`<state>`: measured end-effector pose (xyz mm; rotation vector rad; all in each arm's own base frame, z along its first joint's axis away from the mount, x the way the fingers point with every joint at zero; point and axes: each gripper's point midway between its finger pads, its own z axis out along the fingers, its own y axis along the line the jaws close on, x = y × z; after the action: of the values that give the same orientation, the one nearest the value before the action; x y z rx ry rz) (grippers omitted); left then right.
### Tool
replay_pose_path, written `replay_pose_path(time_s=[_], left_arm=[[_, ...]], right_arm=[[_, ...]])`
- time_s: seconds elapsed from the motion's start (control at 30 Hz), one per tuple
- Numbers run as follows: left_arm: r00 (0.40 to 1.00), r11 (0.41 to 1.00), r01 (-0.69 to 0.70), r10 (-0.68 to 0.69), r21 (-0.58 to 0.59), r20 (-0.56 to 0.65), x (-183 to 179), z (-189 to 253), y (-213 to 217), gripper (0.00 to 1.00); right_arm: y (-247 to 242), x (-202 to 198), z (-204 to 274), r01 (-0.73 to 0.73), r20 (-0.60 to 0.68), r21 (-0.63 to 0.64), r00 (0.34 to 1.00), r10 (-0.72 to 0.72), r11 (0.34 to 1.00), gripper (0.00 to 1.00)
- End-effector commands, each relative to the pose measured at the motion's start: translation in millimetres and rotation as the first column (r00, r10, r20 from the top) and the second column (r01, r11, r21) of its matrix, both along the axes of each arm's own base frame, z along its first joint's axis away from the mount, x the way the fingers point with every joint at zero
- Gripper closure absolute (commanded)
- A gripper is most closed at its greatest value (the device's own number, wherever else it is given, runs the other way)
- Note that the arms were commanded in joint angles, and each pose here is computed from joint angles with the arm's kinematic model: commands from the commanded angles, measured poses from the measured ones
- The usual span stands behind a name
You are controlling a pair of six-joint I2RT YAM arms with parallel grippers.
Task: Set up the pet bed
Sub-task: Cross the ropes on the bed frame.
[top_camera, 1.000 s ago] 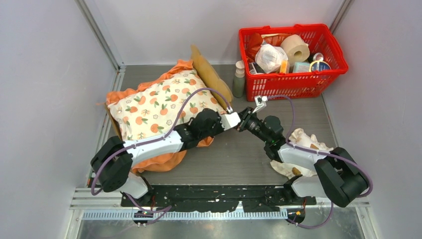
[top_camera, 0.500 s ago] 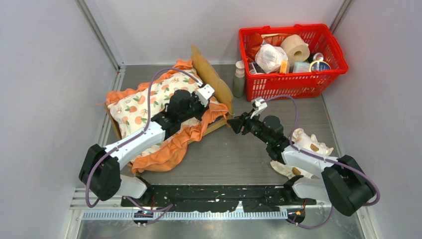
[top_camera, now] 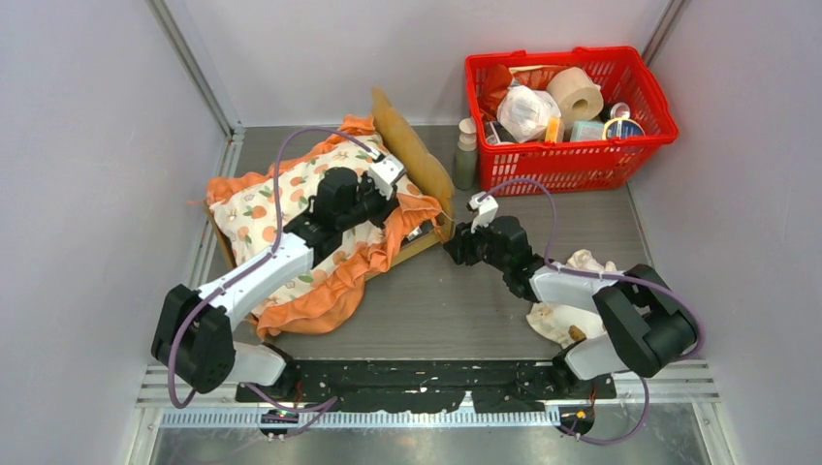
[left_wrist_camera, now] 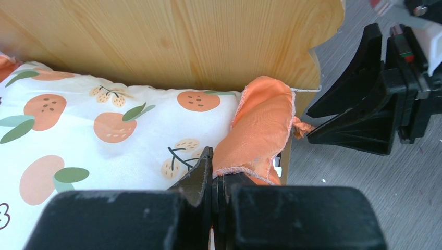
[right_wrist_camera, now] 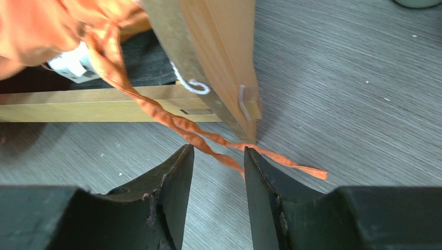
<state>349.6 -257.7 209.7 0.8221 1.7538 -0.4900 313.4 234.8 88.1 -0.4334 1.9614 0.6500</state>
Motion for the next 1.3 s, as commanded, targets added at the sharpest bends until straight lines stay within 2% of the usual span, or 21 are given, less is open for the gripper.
replay_pose_path(time_s=[0.0, 0.07, 0.17, 0.23, 0.33, 0.4, 0.57, 0.67, 0.97, 1.0, 1.03, 1.07, 1.1, 1.27], left_arm=[[0.994, 0.996, 0.008, 0.002, -0.089, 0.107, 4.8, 51.8, -2.2, 1.00], [0.994, 0.995, 0.006, 0.004, -0.096, 0.107, 5.9, 52.2, -1.9, 1.00], [0.995, 0.995, 0.006, 0.005, -0.103, 0.103, 6.0, 52.2, -2.7, 1.00], [0.995, 0.995, 0.003, 0.007, -0.104, 0.102, 6.4, 51.9, -2.0, 1.00], [0.994, 0.995, -0.004, 0.015, -0.100, 0.105, 7.5, 51.8, -0.3, 1.00], [0.994, 0.995, -0.009, 0.019, -0.098, 0.105, 8.5, 50.9, 0.8, 1.00], [0.994, 0.995, -0.019, 0.029, -0.093, 0.105, 10.5, 50.0, 3.7, 1.00], [0.994, 0.996, -0.027, 0.036, -0.089, 0.106, 11.7, 49.1, 5.3, 1.00], [0.996, 0.995, -0.048, 0.054, -0.089, 0.068, 13.0, 35.1, 6.1, 1.00], [0.996, 0.995, -0.050, 0.057, -0.092, 0.070, 13.3, 35.5, 6.6, 1.00], [0.996, 0.994, -0.051, 0.057, -0.093, 0.071, 13.4, 35.9, 6.6, 1.00], [0.996, 0.994, -0.052, 0.058, -0.094, 0.070, 13.4, 35.7, 6.7, 1.00], [0.996, 0.994, -0.052, 0.059, -0.094, 0.071, 13.6, 36.5, 6.9, 1.00], [0.996, 0.994, -0.069, 0.073, -0.081, 0.059, 14.4, 31.2, 11.0, 1.00]], right_arm=[[-5.9, 18.0, 6.4, 0.053, 0.055, -0.036, 0.997, -0.051, 0.998, 0.54], [-5.6, 20.5, 1.1, 0.057, 0.046, -0.047, 0.997, -0.054, 0.997, 0.49], [2.0, 21.6, -5.9, 0.029, 0.021, -0.040, 0.999, -0.029, 0.999, 0.48], [1.5, 23.2, -7.1, 0.046, 0.012, -0.032, 0.999, -0.046, 0.998, 0.58], [-6.8, 23.6, -4.2, 0.104, 0.026, -0.019, 0.994, -0.103, 0.994, 0.87], [-11.4, 24.4, 5.7, 0.131, 0.062, -0.007, 0.990, -0.130, 0.991, 0.94], [-30.2, 26.7, 42.2, 0.209, 0.149, -0.009, 0.967, -0.206, 0.978, 0.95], [-38.0, 25.6, 85.8, 0.228, 0.243, 0.024, 0.943, -0.227, 0.973, 0.95], [-28.2, 60.1, 215.7, 0.206, 0.559, 0.000, 0.811, -0.170, 0.979, 0.95], [-25.1, 66.5, 216.6, 0.205, 0.574, -0.030, 0.805, -0.151, 0.978, 0.95], [-22.0, 71.4, 238.0, 0.204, 0.605, -0.019, 0.782, -0.151, 0.979, 0.95], [-18.6, 79.0, 234.6, 0.205, 0.612, -0.063, 0.781, -0.124, 0.977, 0.95], [-12.9, 86.6, 255.2, 0.202, 0.640, -0.055, 0.759, -0.121, 0.978, 0.95], [1.1, 97.6, 278.5, 0.166, 0.677, -0.077, 0.732, -0.071, 0.983, 0.95]])
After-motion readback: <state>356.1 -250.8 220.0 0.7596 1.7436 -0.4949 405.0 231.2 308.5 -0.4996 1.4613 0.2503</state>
